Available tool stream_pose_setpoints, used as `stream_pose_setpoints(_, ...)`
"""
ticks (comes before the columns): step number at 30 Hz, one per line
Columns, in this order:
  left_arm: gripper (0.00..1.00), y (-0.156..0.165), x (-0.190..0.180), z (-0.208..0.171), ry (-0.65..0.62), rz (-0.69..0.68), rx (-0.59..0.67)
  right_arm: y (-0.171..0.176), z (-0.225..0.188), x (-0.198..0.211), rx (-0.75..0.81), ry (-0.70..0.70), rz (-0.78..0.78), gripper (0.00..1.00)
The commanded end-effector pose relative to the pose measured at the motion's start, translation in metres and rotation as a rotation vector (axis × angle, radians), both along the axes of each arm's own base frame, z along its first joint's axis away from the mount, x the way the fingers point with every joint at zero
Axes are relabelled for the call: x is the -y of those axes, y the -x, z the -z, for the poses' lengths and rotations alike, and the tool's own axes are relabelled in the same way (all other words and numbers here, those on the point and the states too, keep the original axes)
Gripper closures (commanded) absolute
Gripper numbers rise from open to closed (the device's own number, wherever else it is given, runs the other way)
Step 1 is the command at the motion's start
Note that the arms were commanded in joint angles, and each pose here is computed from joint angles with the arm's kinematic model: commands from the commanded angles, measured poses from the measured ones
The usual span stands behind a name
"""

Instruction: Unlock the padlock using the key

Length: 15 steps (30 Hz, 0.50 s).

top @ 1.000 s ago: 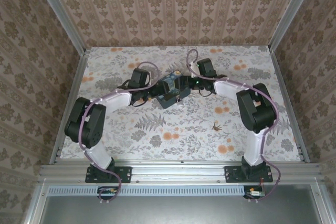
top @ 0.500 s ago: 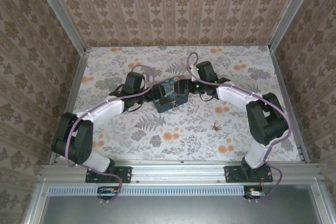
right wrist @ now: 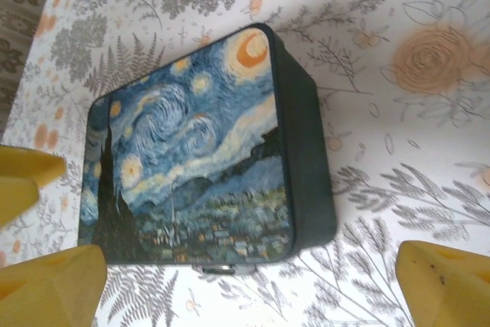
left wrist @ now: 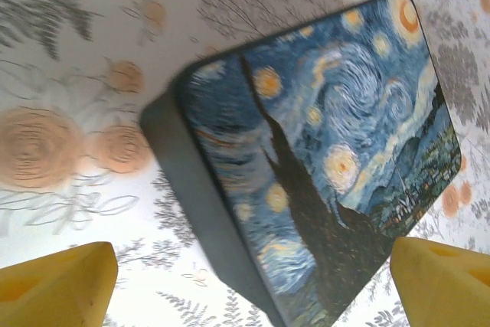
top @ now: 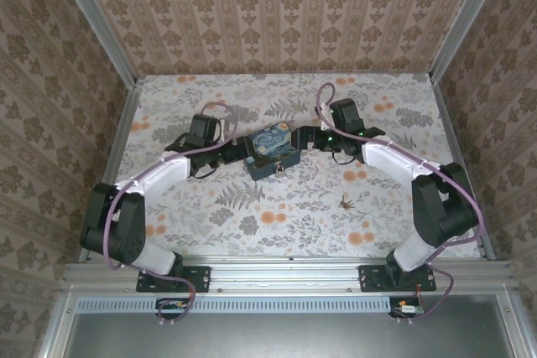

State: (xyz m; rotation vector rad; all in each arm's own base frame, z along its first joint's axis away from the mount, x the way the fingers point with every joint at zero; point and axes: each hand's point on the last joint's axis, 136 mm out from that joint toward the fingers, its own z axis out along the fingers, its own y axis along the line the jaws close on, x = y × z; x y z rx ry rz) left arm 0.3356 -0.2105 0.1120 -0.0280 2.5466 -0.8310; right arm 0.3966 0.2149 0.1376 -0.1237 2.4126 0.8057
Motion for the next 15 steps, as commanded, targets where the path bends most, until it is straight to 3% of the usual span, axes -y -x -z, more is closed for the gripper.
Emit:
stream_pose_setpoints(1, 0.07, -0.014, 0.020, -0.009, 0.056, 0.018, 0.021, -0.022, -0.011, -0.025, 0.038, -0.073, -0.050, 0.02)
stream_pose_setpoints(9, 0.07, -0.051, 0.038, -0.010, 0.071, 0.026, 0.054, -0.018, 0.010, -0.058, -0.016, -0.073, -0.151, 0.03)
stream_pose_setpoints(15, 0.08, -0.063, 0.047, -0.002, 0.089, 0.050, 0.040, -0.004, 0.012, -0.054, -0.037, -0.065, -0.132, 0.03)
